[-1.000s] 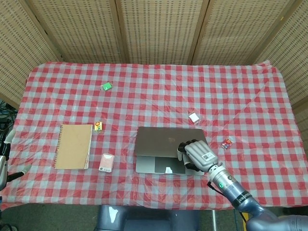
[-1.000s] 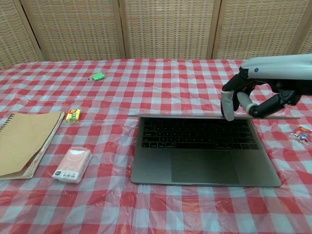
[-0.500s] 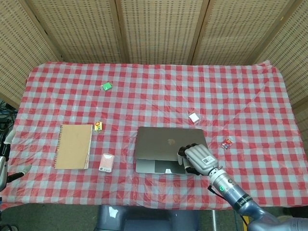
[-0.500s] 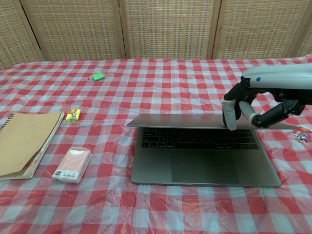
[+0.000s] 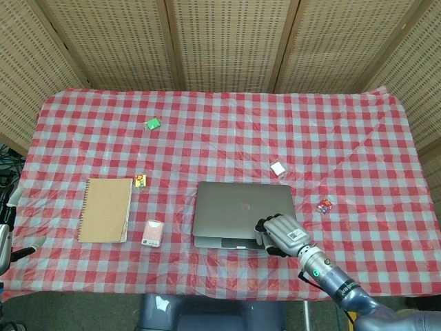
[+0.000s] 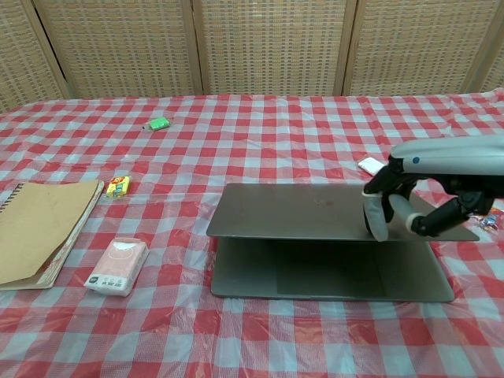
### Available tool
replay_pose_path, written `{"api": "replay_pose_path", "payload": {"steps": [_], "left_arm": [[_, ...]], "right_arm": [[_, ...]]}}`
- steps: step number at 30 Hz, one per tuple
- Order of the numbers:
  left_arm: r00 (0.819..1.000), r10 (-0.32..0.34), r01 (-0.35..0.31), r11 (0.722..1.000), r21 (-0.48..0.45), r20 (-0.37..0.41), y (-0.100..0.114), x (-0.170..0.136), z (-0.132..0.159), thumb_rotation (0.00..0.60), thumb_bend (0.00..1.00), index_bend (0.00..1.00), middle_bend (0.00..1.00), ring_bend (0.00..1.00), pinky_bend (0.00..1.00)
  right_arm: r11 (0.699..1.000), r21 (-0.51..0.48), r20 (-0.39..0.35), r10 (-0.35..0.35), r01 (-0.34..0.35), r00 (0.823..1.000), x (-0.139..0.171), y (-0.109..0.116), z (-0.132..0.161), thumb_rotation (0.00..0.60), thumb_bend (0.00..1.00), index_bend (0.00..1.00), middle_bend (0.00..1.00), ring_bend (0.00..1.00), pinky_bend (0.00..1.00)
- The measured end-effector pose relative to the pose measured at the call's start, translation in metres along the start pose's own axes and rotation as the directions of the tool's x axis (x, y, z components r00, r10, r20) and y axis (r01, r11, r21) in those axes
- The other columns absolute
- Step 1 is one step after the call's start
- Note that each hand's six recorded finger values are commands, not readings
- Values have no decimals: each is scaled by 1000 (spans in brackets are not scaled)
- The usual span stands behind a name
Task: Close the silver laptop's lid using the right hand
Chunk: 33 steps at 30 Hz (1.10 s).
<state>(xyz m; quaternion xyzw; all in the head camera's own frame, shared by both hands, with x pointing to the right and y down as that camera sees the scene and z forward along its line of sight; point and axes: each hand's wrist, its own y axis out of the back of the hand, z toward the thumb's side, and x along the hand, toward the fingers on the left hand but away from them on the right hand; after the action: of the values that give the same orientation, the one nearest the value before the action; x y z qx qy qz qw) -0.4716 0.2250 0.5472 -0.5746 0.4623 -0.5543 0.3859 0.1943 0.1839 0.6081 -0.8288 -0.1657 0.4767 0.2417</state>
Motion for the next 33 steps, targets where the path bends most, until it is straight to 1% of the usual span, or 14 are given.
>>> {"api": "replay_pose_path", "payload": {"steps": [15,33], "left_arm": [[1000,-8,8,1000,8,2,-3,0,1,600,81,0,0,0,0],[1000,-23,23,1000,21,2,-9,1,2,600,81,0,0,0,0]], "right_arm": [[997,-23,-18,79,-80,997,-2,-14,0,600,1000,549,463,380,362],[990,-34,1,135,-135,991,-19,-36,-15,600,1000,548,462,380,362]]}}
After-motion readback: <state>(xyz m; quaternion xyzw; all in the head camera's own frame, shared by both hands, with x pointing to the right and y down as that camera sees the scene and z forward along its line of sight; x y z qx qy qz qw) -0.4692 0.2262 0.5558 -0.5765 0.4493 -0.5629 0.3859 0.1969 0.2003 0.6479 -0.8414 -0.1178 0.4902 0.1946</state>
